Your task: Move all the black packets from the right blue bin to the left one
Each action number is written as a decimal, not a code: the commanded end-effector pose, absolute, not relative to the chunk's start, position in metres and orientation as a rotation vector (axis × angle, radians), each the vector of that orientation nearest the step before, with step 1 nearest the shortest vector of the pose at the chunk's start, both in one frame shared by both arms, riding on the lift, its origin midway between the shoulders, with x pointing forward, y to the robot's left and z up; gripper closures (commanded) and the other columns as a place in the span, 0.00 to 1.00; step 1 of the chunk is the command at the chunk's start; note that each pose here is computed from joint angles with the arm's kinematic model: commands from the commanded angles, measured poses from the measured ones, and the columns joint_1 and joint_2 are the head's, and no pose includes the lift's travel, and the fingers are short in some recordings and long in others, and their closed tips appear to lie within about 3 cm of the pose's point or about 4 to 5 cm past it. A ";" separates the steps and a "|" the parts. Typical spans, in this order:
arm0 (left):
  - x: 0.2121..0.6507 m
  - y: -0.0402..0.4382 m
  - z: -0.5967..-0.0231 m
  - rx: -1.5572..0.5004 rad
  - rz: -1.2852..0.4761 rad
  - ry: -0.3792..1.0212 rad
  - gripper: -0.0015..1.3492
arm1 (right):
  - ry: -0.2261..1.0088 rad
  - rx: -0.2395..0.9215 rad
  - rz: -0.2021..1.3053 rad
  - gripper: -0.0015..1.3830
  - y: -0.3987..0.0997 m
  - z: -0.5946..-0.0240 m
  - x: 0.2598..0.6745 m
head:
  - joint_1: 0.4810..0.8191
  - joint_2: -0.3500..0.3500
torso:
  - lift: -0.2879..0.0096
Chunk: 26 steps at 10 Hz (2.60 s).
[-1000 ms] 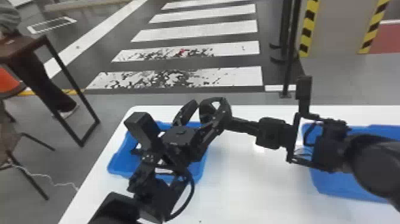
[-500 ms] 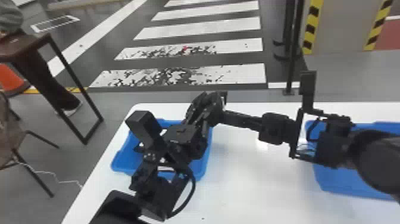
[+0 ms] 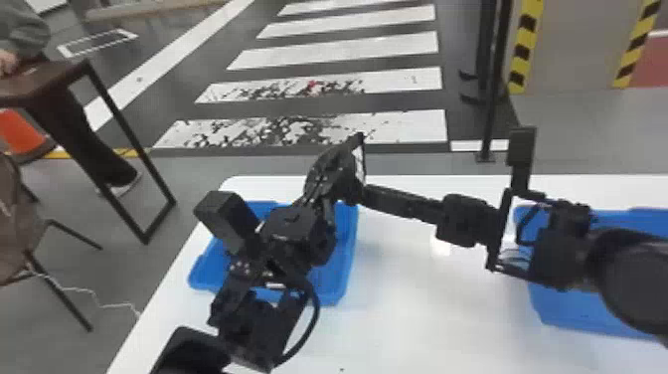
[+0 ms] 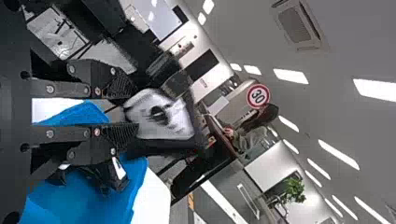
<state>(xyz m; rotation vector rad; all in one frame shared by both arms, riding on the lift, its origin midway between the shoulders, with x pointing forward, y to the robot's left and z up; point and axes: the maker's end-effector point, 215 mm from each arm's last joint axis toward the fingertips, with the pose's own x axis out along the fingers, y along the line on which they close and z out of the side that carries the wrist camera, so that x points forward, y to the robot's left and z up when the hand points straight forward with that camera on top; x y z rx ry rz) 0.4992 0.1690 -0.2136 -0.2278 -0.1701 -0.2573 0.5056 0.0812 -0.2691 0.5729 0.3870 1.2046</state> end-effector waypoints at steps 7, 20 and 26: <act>0.531 0.292 -0.294 -0.037 0.083 -0.096 0.58 | 0.234 0.647 0.904 0.03 -0.050 -0.286 0.544 | 0.46 0.90 | 0.50; 0.383 0.270 -0.287 0.029 -0.027 -0.054 0.00 | 0.056 0.061 0.272 0.06 -0.260 -0.295 0.410 | 0.63 0.51 | 0.50; 0.355 0.308 -0.270 0.080 0.065 -0.078 0.00 | 0.104 0.040 0.206 0.06 -0.275 -0.308 0.368 | 0.63 0.57 | 0.50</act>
